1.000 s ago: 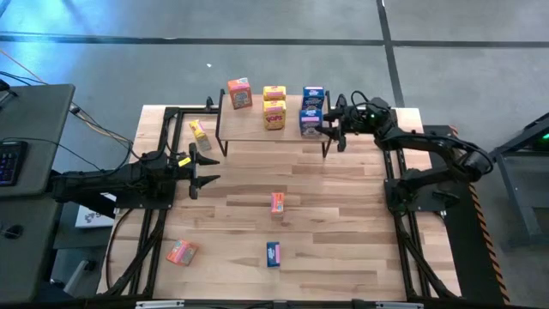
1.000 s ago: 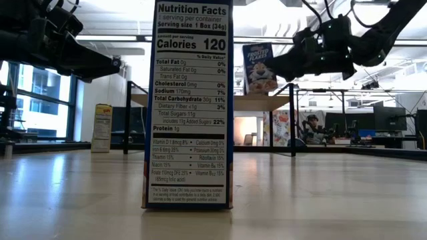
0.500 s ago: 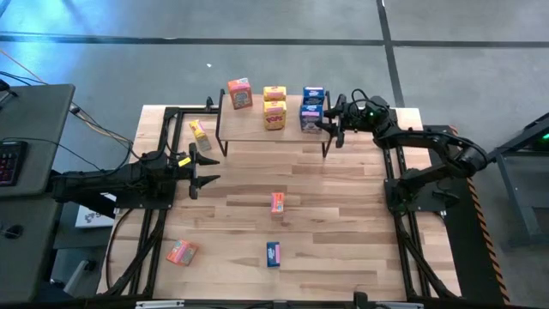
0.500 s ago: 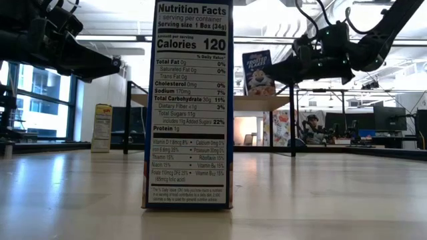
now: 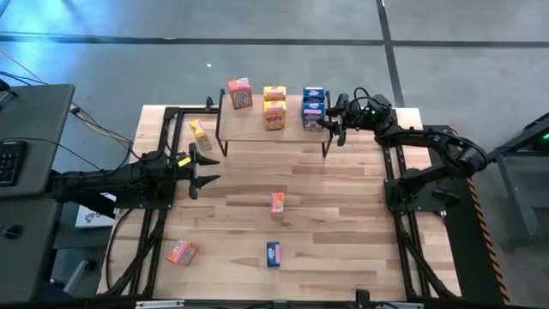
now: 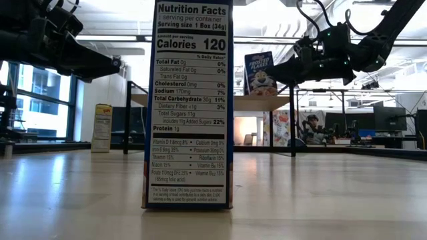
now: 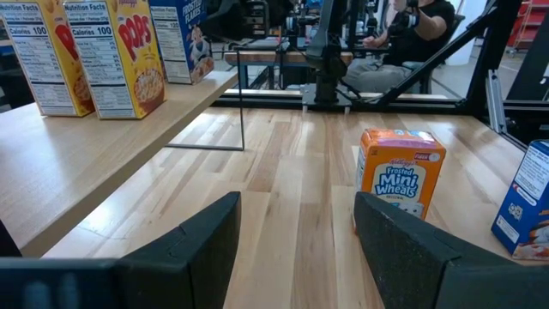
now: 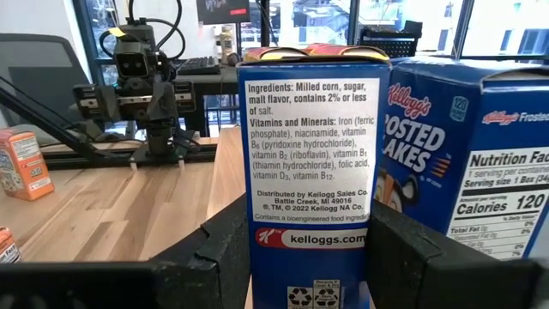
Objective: Stack cereal on shelf
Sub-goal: Put the top blue cereal box on the shelf aligned with the other blue cereal box
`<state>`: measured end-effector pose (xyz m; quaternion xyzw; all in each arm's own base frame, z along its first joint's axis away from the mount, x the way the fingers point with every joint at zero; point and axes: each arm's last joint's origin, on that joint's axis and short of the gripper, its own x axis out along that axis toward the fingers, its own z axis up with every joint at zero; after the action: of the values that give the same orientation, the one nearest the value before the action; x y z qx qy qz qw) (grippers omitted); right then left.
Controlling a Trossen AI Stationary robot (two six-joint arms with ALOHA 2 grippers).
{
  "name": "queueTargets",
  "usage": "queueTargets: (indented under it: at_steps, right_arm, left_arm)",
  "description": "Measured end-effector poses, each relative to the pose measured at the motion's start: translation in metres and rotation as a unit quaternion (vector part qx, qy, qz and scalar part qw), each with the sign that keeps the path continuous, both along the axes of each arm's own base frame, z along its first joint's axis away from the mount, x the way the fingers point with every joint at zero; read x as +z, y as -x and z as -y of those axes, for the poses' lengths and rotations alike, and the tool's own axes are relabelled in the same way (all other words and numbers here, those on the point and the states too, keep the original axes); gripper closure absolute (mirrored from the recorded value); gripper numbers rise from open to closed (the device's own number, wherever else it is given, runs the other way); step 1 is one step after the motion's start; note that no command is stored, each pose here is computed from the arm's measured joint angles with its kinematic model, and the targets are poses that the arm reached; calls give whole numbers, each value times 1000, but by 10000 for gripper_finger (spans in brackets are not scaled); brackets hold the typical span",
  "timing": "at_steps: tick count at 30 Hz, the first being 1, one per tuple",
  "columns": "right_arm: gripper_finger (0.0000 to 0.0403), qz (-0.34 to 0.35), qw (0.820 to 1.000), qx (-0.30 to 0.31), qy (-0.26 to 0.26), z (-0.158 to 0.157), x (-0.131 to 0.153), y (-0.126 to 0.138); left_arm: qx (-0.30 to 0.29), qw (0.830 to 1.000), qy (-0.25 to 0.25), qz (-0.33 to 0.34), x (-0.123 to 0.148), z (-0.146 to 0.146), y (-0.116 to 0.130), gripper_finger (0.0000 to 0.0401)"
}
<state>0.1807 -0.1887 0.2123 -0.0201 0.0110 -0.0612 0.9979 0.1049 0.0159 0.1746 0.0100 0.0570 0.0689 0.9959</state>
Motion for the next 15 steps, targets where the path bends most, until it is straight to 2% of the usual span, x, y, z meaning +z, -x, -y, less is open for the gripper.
queueTargets:
  at_steps: [10,15]
  right_arm:
    - [233,0,1000,0,0,0,0,0]
    - [210,-4,1000,-4,-5,0,-2,0]
  left_arm:
    - [0,1000,0,0,0,0,0,183]
    - [0,1000,0,0,0,0,0,183]
